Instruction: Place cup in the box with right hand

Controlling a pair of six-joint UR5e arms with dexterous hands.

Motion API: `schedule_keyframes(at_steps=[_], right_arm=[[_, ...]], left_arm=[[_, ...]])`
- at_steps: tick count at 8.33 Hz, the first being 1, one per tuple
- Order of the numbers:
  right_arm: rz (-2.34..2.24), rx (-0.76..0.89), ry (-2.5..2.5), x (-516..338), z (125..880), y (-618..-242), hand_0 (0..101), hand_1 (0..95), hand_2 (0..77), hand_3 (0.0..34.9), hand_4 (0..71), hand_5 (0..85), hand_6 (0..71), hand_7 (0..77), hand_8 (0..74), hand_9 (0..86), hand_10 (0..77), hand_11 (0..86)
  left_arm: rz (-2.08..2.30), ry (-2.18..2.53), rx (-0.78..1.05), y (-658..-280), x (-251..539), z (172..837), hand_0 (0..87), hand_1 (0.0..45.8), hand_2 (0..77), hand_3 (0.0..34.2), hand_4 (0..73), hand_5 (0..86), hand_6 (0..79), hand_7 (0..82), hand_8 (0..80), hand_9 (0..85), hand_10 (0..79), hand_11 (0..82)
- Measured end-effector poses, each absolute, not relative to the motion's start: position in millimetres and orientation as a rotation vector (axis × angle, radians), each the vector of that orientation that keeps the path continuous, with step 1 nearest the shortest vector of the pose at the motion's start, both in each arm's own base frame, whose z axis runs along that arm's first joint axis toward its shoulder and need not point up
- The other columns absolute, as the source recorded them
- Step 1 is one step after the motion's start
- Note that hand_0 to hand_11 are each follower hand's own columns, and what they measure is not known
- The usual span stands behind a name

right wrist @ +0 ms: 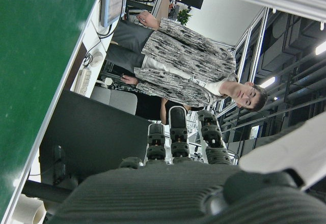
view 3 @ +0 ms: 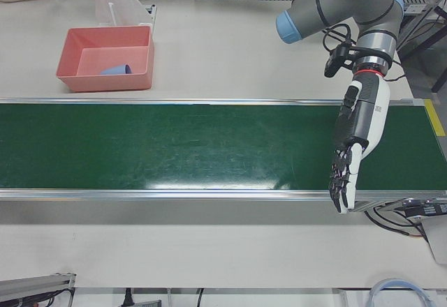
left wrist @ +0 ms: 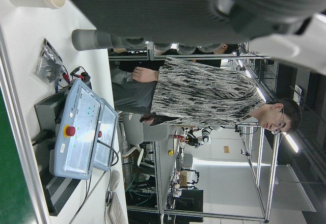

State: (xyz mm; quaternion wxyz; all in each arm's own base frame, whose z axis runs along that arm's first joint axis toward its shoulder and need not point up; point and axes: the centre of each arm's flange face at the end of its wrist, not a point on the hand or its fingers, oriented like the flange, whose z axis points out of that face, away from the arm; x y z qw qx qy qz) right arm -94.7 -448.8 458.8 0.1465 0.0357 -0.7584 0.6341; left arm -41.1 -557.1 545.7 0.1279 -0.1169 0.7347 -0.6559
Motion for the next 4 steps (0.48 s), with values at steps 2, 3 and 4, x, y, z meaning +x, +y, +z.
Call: schedule_keyframes(at_steps=[2, 3, 4], right_arm=[[1.923, 0.048, -2.200, -53, 548, -481, 13, 2.2, 9.8, 0.0, 1.6, 0.5, 8.7, 36.5, 7.1, 19.1, 0.0, 0.5], [1.962, 0.050, -2.214, -30, 587, -482, 11, 1.6, 8.2, 0.0, 0.5, 0.5, 8.2, 39.8, 9.3, 20.2, 1.6, 1.1], [2.002, 0.082, -2.219, -2, 612, -475, 10, 1.6, 8.2, 0.0, 2.7, 0.5, 9.8, 43.6, 9.3, 21.8, 1.6, 2.7]], left_arm=[[-1.907, 2.136, -0.340, -557, -41, 546, 0.0, 0.5, 1.1, 0.0, 1.1, 0.0, 0.0, 0.0, 0.0, 0.0, 0.0, 0.0], [-1.907, 2.136, -0.341, -557, -41, 546, 0.0, 0.5, 1.1, 0.0, 1.1, 0.5, 0.0, 0.0, 0.0, 0.0, 0.0, 0.0], [-1.907, 2.136, -0.341, -557, -41, 546, 0.0, 0.5, 1.1, 0.0, 1.1, 0.5, 0.0, 0.0, 0.0, 0.0, 0.0, 0.0]])
